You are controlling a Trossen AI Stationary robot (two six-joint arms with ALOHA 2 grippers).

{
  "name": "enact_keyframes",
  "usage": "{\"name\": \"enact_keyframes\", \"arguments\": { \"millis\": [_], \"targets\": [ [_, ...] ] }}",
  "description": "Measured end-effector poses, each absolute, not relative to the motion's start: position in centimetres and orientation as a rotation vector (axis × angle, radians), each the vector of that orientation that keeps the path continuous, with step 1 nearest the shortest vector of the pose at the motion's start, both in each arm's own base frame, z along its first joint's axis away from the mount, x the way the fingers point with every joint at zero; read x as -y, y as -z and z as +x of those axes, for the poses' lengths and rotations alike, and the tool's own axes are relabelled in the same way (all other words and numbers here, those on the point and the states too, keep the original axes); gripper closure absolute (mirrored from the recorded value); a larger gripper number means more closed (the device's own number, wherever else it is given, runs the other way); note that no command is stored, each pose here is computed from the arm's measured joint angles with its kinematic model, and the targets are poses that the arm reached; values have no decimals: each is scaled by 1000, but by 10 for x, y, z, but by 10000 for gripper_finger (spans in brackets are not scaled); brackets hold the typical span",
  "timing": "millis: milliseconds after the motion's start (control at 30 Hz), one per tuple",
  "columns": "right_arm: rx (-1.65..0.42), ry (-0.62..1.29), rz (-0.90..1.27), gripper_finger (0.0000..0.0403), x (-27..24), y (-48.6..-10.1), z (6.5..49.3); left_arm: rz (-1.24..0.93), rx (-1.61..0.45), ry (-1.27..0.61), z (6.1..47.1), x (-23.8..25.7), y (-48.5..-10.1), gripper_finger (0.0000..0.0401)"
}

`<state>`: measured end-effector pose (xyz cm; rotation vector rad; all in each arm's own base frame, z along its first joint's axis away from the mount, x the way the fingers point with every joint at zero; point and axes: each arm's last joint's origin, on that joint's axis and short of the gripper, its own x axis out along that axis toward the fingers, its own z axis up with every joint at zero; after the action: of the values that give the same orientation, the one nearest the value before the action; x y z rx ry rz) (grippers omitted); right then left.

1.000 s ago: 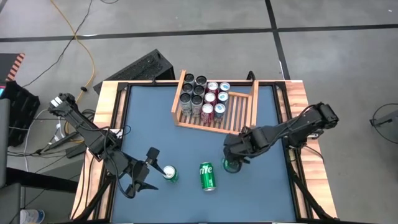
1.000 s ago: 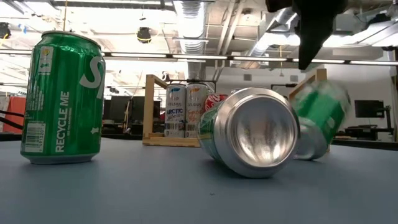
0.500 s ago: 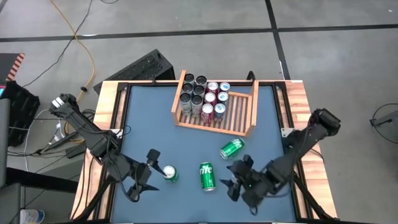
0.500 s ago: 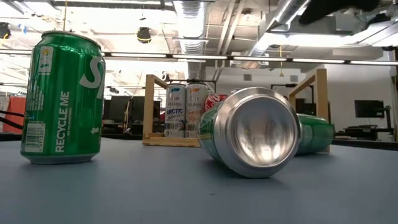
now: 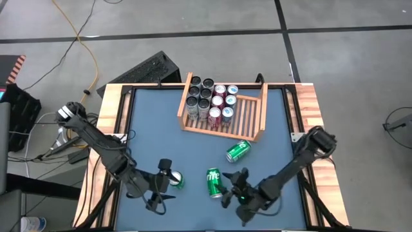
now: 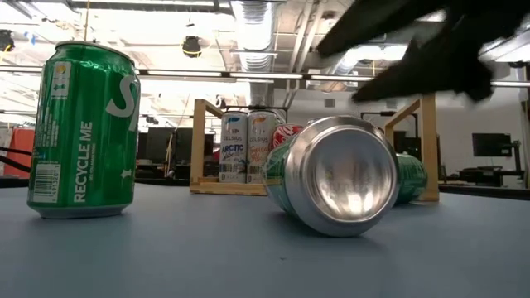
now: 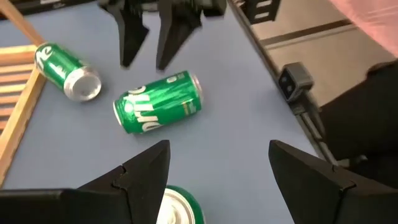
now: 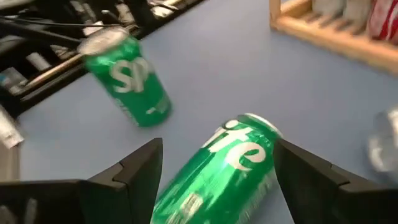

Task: Place canned beverage on shelf
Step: Put the green soda can on the shelf

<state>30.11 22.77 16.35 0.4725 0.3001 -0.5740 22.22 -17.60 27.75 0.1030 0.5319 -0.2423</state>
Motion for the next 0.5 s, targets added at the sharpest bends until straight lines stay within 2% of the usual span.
{"name": "enact_keyframes", "arguments": {
  "millis": [133, 200, 267, 400, 500],
  "targets": [
    [-328, 545, 580, 116, -220, -139, 330, 96, -550, 200, 231, 182, -265, 140],
    [-319, 504, 656, 116, -219, -141, 343, 102, -562, 198, 233, 184, -261, 140],
    [-327, 476, 639, 117, -220, -141, 347, 109, -568, 191, 235, 186, -258, 140],
    [-340, 476, 549, 117, -219, -161, 338, 114, -504, 103, 240, 183, -261, 140],
    [-323, 464, 547, 117, -215, -195, 325, 91, -437, 83, 249, 175, -270, 140]
  ]
}}
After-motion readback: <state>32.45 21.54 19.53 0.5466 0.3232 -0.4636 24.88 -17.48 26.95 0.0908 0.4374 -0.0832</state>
